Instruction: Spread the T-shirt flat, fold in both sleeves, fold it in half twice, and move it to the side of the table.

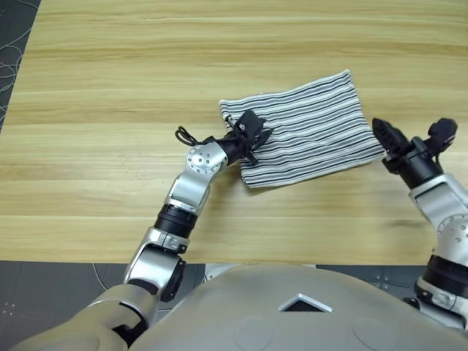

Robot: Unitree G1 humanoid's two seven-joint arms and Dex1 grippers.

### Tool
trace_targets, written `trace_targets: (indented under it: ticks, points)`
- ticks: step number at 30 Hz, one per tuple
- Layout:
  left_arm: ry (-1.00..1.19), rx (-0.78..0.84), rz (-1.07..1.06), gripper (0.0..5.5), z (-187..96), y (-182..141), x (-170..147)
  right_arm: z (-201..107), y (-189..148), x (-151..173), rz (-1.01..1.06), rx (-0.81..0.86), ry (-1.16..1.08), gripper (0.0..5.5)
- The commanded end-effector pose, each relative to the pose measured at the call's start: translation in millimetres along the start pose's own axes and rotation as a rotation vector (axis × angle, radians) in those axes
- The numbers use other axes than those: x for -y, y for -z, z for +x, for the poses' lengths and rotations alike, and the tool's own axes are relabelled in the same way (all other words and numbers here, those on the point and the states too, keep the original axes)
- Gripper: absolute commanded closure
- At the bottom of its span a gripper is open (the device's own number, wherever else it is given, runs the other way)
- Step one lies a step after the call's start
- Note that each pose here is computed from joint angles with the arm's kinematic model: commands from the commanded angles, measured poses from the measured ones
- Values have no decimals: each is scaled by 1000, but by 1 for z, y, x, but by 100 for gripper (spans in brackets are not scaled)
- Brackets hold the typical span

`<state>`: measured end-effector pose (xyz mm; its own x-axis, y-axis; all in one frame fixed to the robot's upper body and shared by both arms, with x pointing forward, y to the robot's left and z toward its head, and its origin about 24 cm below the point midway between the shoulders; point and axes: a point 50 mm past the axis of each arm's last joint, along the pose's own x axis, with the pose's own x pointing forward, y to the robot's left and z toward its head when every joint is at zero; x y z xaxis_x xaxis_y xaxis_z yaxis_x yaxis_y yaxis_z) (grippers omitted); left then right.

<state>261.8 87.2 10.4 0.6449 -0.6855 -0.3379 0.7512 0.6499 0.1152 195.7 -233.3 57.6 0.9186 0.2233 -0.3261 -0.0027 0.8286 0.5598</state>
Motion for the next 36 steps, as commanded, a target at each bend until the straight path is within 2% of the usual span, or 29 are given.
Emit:
trace_targets:
  ticks: [1,10,15,21,34,36]
  points:
    - [-14,3,5,410,0,2,1,-6,16,2,-29,-19,114,243]
    - [-25,19,-8,410,-3,2,3,-17,41,25,-88,-64,352,243]
    - [-31,21,-10,410,-6,3,2,-17,52,23,-77,-109,344,243]
    - [-30,22,-7,410,-7,3,3,-4,63,11,76,-186,255,243]
    - [-18,27,3,410,-11,3,2,26,59,14,157,-171,282,243]
    - [-19,28,5,410,-12,3,1,29,61,13,163,-181,264,279]
